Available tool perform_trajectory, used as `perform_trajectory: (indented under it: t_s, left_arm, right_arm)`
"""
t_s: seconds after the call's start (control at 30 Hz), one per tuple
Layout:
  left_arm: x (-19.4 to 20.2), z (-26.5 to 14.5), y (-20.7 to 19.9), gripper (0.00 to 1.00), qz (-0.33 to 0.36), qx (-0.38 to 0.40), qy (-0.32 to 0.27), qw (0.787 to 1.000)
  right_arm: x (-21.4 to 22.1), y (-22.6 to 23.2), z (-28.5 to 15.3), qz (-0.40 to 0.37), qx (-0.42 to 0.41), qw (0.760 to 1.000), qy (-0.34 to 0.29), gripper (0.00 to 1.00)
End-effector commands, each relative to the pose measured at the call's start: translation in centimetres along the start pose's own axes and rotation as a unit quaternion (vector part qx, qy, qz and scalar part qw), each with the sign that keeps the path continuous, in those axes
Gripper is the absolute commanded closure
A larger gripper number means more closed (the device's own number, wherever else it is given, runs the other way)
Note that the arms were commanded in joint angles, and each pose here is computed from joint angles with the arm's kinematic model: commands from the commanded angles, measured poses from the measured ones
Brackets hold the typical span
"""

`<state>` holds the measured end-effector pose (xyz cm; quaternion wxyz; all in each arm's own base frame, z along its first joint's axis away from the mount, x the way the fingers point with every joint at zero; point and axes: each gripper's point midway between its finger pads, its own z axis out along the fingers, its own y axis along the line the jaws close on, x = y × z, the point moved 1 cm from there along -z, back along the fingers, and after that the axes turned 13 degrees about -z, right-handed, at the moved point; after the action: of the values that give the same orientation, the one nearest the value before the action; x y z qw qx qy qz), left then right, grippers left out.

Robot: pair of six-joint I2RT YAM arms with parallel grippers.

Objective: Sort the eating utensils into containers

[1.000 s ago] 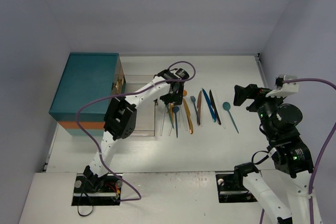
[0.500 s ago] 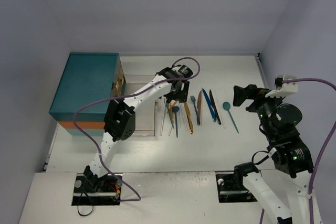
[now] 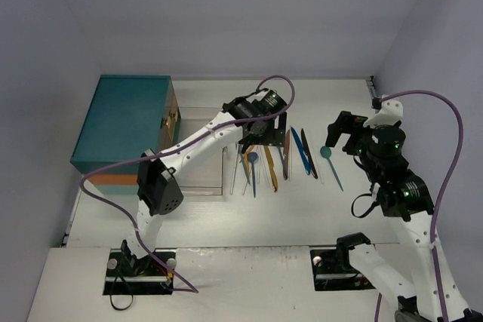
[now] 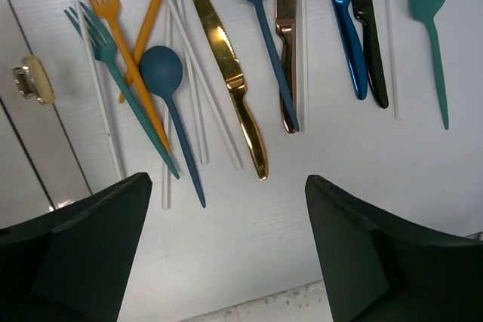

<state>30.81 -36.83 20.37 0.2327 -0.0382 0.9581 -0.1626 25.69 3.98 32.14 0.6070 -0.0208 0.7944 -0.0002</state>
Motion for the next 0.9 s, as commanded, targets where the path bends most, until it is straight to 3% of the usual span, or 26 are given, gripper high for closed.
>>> perform_trajectory:
  t_s: [0.0, 0.33, 0.57, 0.87]
  left_arm:
    - [1.6, 0.8, -2.6, 0.25, -0.032, 0.001, -0.008, 0.999]
    - [3.4, 7.2, -1.7, 0.52, -0.067, -0.067, -0.011, 0.995]
    - [4.8, 10.5, -0.7, 0.56, -0.070, -0.096, 0.005, 0.993]
    - [4.4, 11.3, -0.7, 0.64, -0.081, -0.099, 0.002, 0.992]
  right_arm:
    - [0.7, -0.6, 1.2, 0.009, 0.032, 0.999, 0.028, 0.00]
    - [2.9, 0.0, 0.0, 0.041, 0.018, 0.998, 0.053, 0.01]
    - [2.9, 0.5, -1.0, 0.042, -0.005, 0.998, 0.048, 0.01]
    - [3.3, 0.8, -1.6, 0.041, -0.019, 0.998, 0.054, 0.02]
